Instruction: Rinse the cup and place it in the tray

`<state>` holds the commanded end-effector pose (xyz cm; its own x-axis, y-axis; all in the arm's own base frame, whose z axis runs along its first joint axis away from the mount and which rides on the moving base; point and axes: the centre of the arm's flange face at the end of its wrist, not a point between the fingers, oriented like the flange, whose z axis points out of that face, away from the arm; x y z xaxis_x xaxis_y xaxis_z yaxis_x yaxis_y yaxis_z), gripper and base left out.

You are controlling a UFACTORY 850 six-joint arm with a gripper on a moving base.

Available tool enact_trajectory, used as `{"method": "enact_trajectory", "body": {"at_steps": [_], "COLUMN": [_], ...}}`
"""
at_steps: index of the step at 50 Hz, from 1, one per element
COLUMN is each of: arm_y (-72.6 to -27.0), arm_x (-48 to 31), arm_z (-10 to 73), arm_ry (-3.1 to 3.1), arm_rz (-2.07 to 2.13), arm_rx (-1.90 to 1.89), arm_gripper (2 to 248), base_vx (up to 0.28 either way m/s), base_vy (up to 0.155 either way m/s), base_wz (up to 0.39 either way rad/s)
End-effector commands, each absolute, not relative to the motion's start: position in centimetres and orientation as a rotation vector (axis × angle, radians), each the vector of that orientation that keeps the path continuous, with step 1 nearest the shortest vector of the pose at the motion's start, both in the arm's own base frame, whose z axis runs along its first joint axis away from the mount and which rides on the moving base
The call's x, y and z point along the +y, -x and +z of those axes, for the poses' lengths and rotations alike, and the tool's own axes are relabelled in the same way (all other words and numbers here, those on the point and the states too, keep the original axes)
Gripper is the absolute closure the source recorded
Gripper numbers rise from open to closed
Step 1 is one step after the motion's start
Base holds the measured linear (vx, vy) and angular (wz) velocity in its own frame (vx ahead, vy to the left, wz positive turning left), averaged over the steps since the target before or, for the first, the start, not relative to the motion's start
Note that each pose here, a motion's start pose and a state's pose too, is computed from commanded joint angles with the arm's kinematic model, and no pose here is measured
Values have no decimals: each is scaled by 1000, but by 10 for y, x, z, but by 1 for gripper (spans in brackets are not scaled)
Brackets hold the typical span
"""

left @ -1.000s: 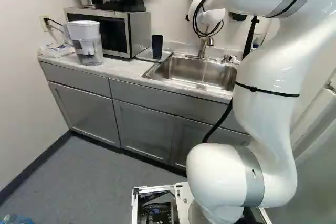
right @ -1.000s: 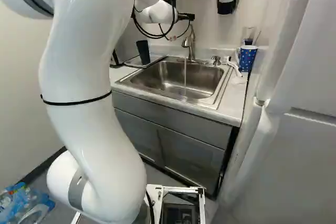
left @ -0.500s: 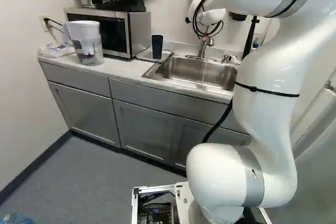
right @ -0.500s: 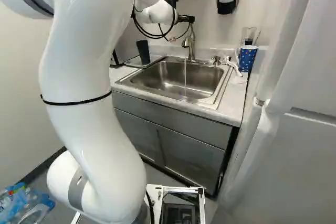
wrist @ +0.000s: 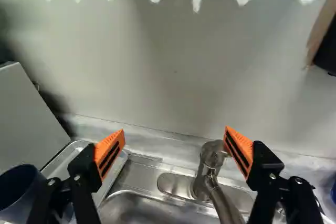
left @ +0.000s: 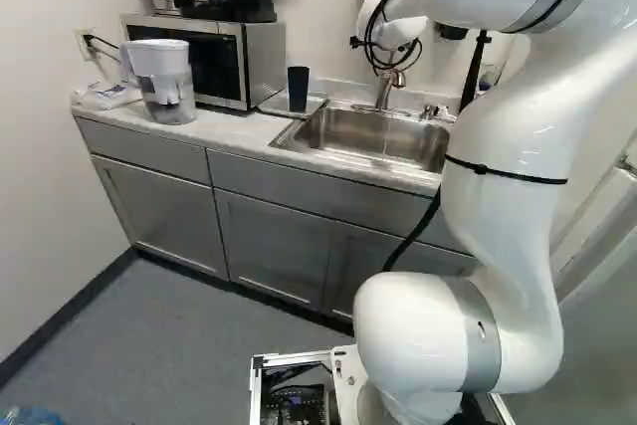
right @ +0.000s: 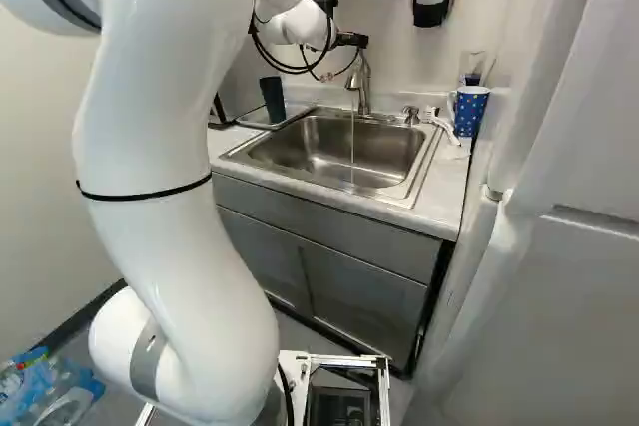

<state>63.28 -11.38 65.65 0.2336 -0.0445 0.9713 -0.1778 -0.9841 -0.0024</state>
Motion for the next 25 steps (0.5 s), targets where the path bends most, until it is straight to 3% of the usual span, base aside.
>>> {"method": "enact_trajectory", "body": {"at_steps": [25], "arm_y": [-621], "arm_x": [-103], "arm_z": [654], "arm_ry": [-2433], "arm_rz": [1819], "arm_rx": [-203], "arm_gripper": [3], "base_vx": [0], "base_vy": [0], "base_wz": [0]}}
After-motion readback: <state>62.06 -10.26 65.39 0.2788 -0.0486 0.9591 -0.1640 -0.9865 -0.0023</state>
